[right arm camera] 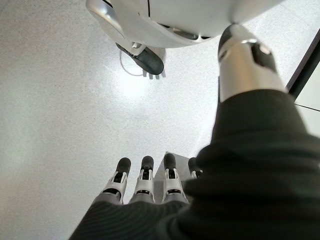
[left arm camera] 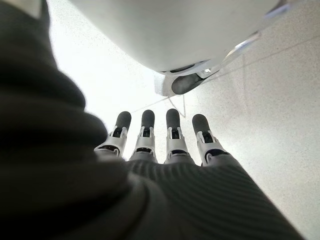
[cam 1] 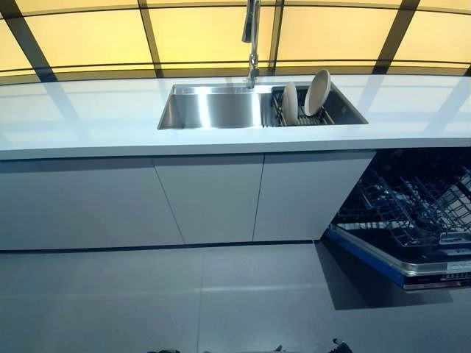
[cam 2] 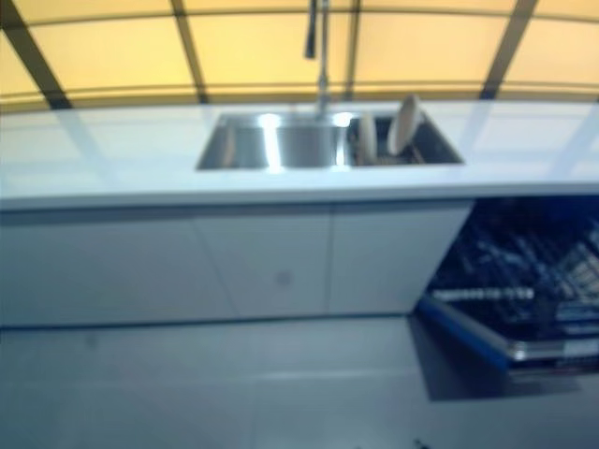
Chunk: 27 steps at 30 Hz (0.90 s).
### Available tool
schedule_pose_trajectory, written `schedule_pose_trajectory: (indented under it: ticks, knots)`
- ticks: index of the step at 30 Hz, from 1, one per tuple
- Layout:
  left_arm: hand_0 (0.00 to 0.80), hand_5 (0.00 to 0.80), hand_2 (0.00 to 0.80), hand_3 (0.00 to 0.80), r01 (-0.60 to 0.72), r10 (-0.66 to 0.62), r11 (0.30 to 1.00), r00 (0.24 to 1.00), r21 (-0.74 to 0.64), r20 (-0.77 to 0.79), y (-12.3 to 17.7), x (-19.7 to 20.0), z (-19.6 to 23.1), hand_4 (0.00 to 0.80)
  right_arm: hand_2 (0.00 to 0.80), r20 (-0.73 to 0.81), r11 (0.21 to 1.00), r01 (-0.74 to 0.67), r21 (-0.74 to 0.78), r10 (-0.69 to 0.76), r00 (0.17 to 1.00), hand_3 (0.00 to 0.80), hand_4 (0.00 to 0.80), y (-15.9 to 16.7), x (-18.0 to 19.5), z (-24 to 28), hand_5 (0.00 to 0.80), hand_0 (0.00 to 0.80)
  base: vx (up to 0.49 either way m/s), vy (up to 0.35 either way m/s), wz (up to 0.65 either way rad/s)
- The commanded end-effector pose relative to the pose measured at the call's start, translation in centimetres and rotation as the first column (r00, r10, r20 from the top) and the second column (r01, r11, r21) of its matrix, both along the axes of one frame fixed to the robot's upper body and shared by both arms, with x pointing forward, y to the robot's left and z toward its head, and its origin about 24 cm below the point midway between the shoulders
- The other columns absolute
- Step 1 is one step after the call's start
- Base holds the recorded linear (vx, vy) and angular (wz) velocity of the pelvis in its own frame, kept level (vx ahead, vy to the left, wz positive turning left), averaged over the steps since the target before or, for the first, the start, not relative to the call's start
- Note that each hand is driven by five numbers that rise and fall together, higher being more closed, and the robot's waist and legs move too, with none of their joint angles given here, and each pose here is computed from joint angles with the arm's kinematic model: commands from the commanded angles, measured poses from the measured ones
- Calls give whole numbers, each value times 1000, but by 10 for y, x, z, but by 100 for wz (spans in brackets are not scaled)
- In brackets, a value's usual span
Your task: Take plates into dishwasher
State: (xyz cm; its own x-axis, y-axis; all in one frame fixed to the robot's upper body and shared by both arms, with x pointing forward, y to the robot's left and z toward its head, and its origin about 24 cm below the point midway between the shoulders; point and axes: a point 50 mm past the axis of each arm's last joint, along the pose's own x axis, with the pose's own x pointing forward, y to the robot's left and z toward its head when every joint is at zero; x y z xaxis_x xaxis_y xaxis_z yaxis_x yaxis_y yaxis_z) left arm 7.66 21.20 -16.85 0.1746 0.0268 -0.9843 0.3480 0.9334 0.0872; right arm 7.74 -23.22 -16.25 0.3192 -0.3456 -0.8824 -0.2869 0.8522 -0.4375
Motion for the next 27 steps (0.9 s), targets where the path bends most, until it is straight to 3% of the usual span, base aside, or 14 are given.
schedule_pose_trajectory:
  ticks: [1,27]
  knots:
    - [0,0,0,0,19,-20,999,999,42,40,-1,18,2,0,0,17,999,-41,22,41,999,0,0,13,21,0,0,0,0,0,0]
    - [0,0,0,0,18,-19,1000,999,8,27,-6,23,3,0,0,15,998,-64,-14,64,998,0,0,10,33,4,0,0,-3,0,0]
